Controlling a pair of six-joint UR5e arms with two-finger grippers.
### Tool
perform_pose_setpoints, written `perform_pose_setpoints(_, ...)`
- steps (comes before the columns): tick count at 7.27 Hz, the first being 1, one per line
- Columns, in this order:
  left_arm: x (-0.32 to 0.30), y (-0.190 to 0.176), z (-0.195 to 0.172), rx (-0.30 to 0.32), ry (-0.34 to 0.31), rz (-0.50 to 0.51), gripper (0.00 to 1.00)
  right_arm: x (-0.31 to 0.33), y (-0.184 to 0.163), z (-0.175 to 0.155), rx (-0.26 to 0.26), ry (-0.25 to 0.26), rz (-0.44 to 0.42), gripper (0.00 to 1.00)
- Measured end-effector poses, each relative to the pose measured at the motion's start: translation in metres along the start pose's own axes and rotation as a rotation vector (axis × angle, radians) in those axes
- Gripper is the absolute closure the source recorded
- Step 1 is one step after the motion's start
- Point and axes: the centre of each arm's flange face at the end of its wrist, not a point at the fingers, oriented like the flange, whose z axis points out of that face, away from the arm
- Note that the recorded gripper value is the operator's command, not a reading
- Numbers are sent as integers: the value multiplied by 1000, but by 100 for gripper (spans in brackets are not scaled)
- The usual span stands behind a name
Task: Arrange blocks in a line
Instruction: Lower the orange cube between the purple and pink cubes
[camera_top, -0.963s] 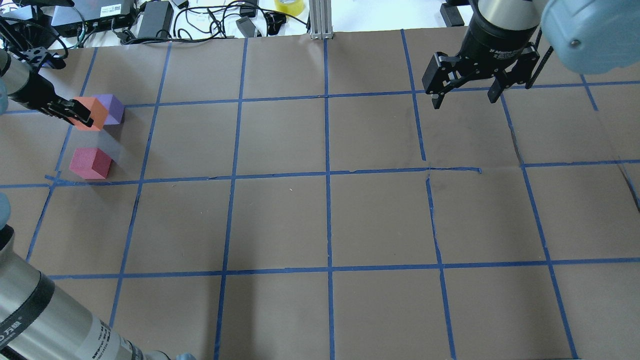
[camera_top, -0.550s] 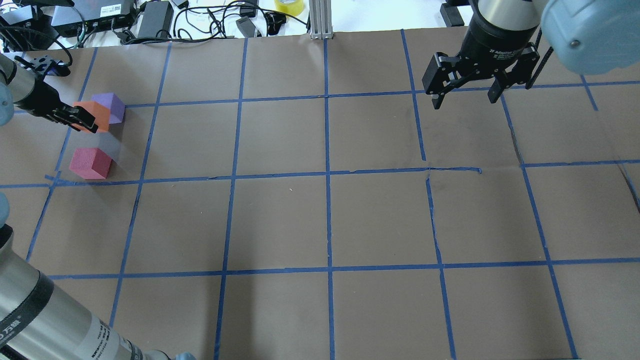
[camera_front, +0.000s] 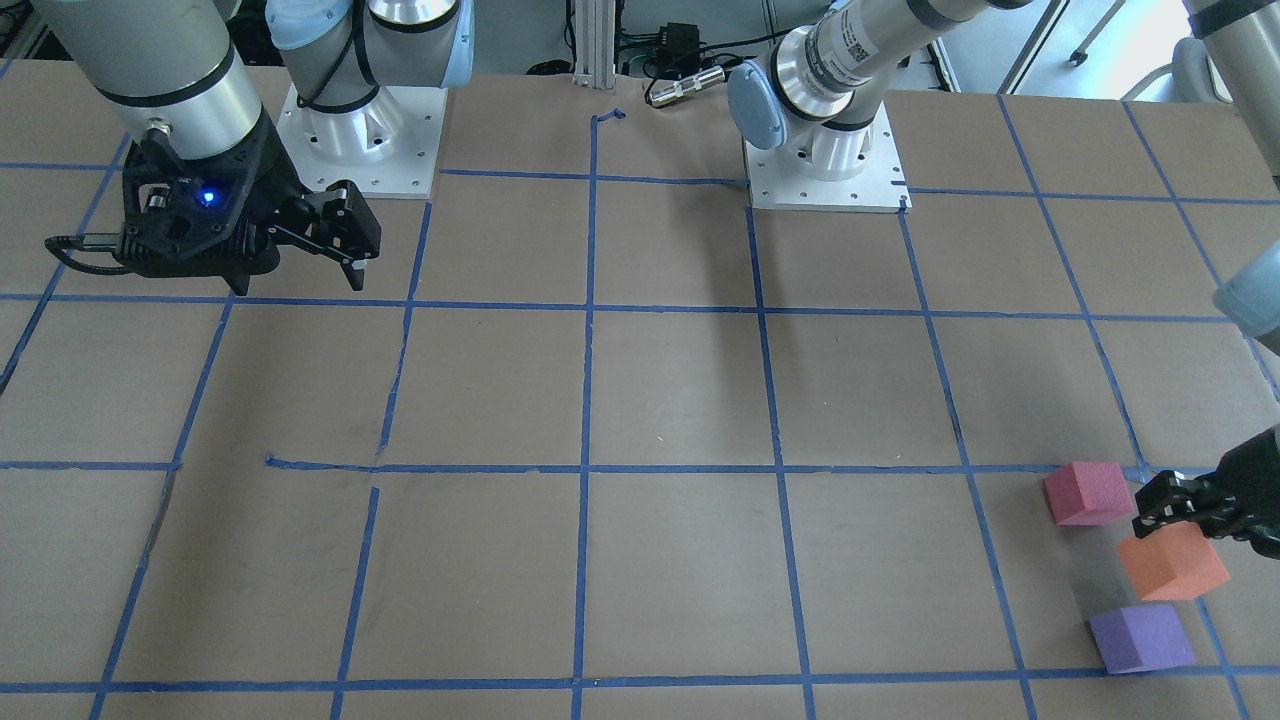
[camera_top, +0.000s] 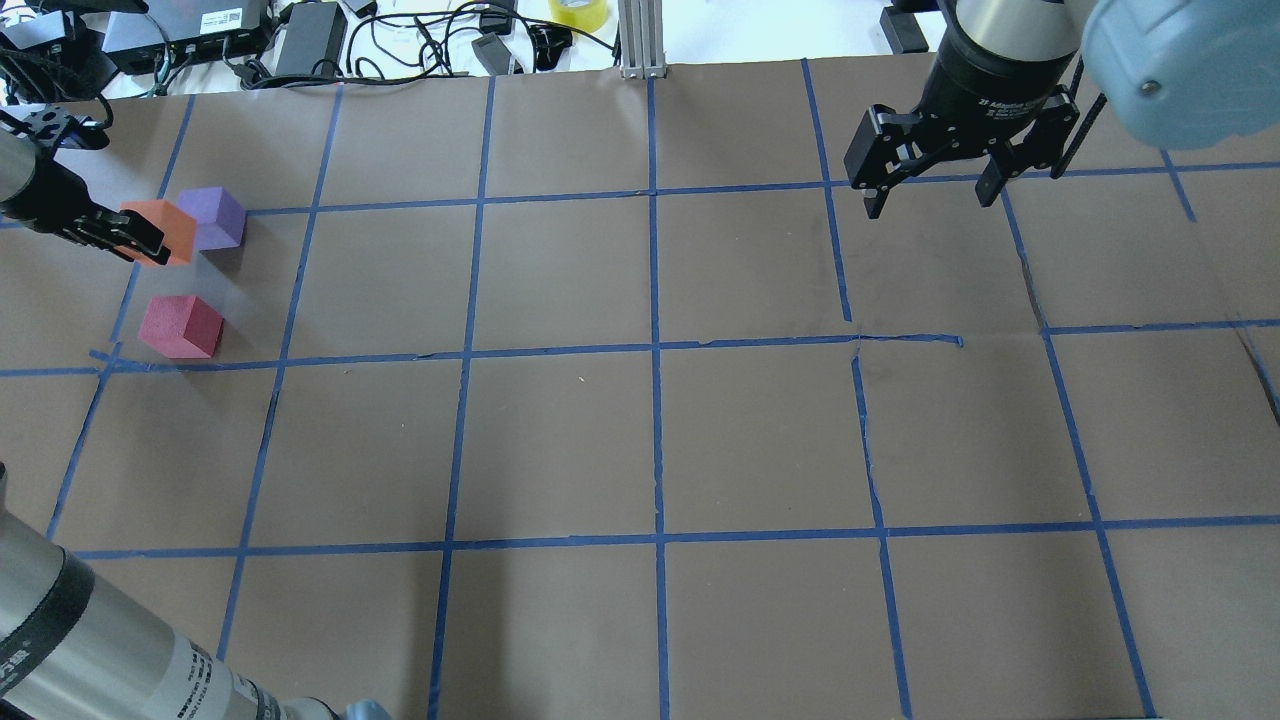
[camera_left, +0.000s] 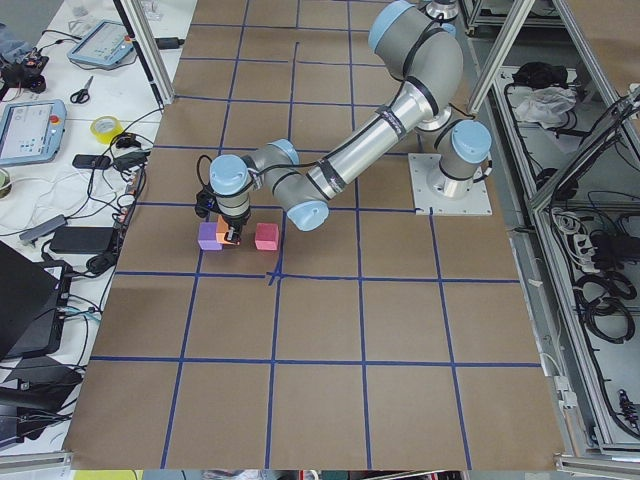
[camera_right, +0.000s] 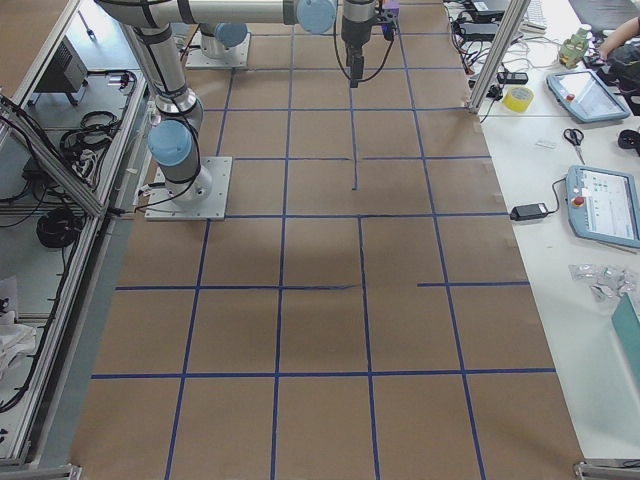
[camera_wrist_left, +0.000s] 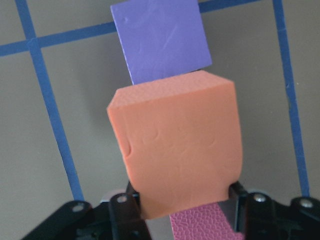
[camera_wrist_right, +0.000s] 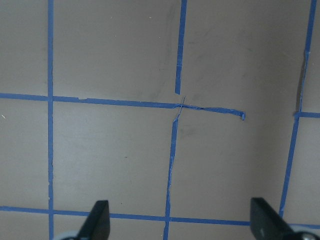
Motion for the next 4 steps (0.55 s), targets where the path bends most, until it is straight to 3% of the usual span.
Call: perform_pose_setpoints(4, 3, 6, 30, -31, 35, -18, 100, 0, 0, 0, 1, -1, -1, 0)
